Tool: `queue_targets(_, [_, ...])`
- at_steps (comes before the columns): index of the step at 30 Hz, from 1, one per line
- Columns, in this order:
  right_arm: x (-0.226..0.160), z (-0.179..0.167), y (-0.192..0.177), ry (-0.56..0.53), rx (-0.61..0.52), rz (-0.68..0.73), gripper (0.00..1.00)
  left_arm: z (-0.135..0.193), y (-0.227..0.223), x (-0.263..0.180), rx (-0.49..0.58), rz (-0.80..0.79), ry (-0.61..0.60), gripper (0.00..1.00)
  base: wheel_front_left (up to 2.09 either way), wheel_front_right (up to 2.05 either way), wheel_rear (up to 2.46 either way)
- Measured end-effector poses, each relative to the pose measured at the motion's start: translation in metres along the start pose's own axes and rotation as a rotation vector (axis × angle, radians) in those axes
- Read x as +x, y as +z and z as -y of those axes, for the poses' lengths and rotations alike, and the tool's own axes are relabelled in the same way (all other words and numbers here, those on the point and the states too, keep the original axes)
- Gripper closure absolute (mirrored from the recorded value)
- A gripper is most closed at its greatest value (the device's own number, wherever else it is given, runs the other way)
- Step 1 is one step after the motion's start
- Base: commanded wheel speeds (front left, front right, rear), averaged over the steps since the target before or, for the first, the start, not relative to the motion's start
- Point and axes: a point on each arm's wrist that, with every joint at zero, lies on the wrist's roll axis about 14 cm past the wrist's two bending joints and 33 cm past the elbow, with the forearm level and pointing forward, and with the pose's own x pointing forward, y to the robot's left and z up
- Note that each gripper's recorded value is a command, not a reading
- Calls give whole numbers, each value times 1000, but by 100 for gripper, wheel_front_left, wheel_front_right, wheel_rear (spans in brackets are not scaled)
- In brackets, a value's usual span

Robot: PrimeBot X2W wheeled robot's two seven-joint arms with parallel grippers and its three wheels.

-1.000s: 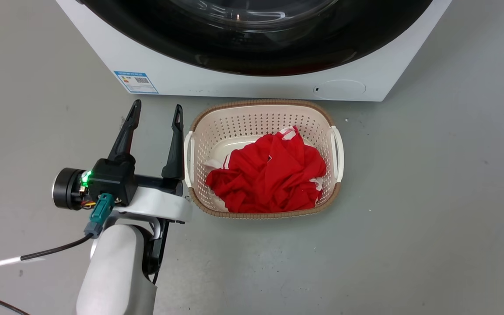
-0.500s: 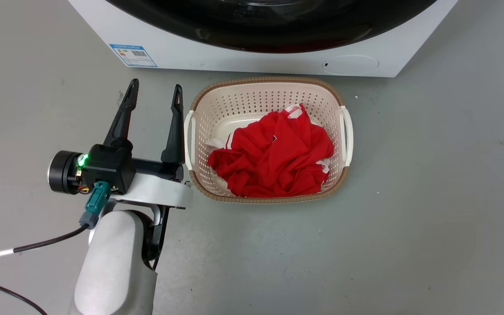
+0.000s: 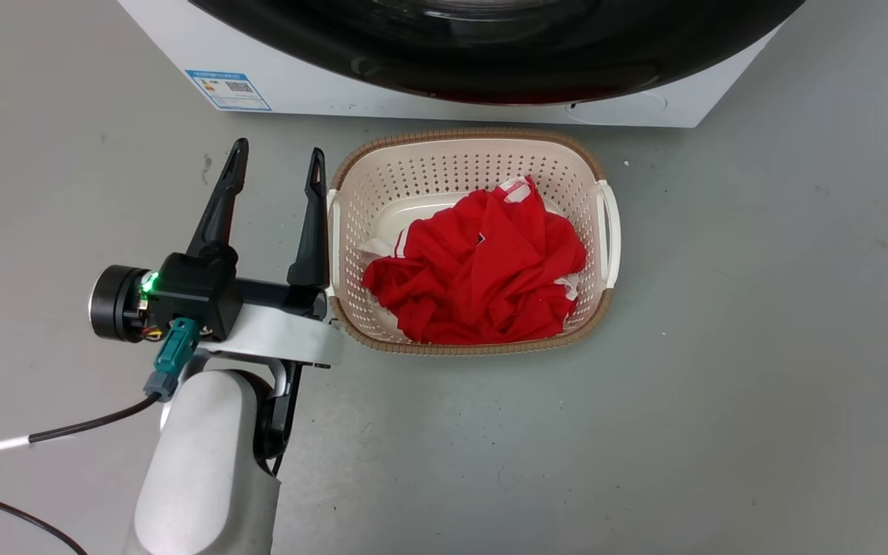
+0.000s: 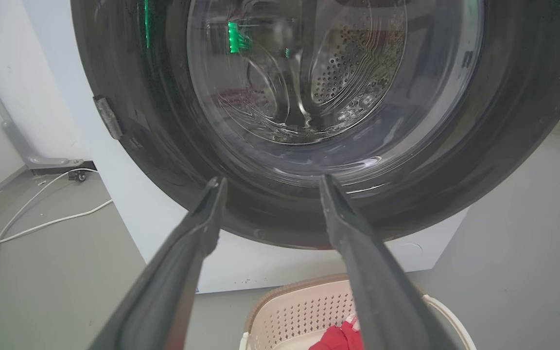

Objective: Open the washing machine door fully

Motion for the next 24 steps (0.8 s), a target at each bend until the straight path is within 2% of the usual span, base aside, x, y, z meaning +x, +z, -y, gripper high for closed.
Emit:
queue_targets(13, [-28,-14,-37,72,50,-147,100,7,22,-1,-5,44,-16,0,0,0,0])
queue_targets(24, [-60,-40,-90,147,97,-238,100,9,46,-26,11,71,-24,0,0,0,0])
